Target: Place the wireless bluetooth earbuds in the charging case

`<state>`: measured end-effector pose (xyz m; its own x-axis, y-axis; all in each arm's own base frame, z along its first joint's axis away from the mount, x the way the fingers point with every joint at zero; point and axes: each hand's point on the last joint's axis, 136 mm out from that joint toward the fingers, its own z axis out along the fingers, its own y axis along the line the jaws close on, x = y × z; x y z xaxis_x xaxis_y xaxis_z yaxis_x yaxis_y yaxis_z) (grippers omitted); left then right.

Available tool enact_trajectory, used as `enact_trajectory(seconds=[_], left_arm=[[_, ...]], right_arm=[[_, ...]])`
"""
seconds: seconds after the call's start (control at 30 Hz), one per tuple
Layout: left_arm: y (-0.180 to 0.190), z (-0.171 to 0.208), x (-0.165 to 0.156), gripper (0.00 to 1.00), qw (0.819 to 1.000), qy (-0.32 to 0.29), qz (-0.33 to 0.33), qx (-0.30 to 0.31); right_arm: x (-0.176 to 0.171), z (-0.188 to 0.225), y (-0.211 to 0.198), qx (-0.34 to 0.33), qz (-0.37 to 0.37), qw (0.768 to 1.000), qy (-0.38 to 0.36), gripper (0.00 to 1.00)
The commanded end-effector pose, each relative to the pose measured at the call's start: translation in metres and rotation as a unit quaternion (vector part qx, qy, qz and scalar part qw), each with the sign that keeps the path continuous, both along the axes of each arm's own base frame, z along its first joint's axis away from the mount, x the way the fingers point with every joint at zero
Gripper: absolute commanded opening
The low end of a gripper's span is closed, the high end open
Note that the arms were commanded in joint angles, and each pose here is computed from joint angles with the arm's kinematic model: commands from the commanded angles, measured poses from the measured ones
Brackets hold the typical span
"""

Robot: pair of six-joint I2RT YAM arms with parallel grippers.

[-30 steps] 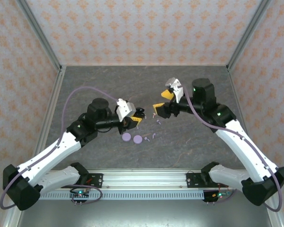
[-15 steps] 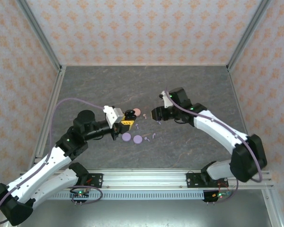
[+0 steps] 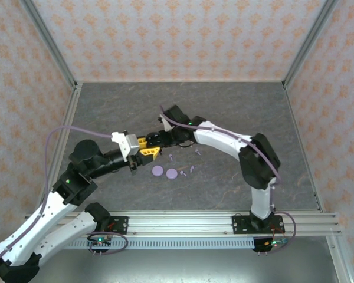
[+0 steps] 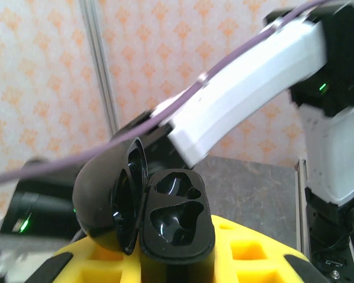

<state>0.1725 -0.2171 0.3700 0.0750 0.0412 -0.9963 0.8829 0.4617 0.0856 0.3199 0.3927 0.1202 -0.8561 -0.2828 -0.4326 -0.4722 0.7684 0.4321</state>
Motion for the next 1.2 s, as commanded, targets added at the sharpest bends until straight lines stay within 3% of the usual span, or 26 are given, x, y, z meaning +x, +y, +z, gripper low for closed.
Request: enact_trajectory(seconds=[0.0, 0.5, 1.17], left_arm=[[0.003, 0.016, -0.016, 0.0, 1.0, -0.023, -0.021, 0.0], [0.008, 0.016, -0.02, 0.0, 0.999, -0.028, -0.014, 0.011], [0.005, 0.01, -0.015, 0.0, 1.0, -0.017, -0.014, 0.018]], right_arm=[[0.003, -0.017, 0.006, -0.065, -0.006, 0.998, 0.006, 0.37], [0.003, -0.068, 0.047, -0.197, 0.052, 0.979, -0.017, 0.34], [0.0, -0.091, 0.043, -0.236, 0.065, 0.969, -0.02, 0.3]])
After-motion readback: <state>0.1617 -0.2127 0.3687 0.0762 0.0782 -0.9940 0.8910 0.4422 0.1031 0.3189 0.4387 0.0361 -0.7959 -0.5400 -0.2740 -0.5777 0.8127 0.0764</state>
